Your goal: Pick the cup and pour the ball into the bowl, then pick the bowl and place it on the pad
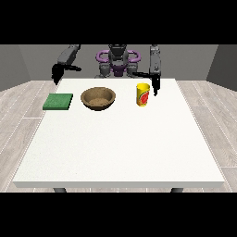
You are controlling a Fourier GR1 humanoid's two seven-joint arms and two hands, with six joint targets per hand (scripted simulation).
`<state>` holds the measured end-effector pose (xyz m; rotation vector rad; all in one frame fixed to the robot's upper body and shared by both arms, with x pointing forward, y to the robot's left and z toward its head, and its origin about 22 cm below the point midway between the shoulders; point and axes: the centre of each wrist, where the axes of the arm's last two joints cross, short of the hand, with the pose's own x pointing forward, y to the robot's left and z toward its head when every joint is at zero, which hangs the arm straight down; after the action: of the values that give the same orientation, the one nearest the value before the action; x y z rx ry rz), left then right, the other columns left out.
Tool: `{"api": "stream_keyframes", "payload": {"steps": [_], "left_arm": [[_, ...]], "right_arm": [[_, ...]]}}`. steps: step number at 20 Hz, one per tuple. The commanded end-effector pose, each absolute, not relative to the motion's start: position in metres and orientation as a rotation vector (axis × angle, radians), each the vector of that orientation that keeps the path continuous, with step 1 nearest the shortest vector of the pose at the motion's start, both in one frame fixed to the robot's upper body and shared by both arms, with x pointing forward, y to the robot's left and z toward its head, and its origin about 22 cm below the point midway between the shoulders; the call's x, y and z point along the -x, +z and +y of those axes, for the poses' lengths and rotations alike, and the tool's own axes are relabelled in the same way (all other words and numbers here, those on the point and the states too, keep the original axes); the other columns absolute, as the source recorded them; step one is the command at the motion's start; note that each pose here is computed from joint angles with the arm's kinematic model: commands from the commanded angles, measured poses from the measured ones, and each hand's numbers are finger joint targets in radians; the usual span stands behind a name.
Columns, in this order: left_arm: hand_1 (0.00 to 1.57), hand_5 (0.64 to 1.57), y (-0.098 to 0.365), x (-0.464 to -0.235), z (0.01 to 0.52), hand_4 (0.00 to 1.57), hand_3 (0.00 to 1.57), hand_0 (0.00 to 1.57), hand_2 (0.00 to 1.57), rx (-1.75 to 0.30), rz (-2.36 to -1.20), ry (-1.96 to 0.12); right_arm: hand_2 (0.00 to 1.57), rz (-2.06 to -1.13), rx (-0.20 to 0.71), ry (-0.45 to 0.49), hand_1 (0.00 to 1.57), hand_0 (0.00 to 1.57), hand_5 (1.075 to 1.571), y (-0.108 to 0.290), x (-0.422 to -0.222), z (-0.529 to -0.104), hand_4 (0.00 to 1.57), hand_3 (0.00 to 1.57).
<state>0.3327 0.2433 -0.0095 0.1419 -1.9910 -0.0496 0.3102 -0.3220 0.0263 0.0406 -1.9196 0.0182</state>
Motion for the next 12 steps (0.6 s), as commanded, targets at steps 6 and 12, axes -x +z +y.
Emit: {"api": "stream_keyframes", "payload": {"steps": [6, 12], "left_arm": [[0.0, 1.245, -0.039, -0.345, 0.241, 0.0, 0.0, 0.0, 0.0, -0.143, -2.021, -0.013], [1.29, 1.524, -0.025, -0.353, 0.272, 0.79, 1.57, 1.29, 1.57, -0.531, -1.997, -0.2]], "right_arm": [[0.0, -1.957, -0.045, 0.009, 0.0, 0.0, 1.558, 0.029, -0.319, -0.351, 0.0, 0.0], [0.0, -1.955, -0.078, 0.037, 0.0, 0.0, 1.562, 0.027, -0.319, -0.349, 0.0, 0.0]]}}
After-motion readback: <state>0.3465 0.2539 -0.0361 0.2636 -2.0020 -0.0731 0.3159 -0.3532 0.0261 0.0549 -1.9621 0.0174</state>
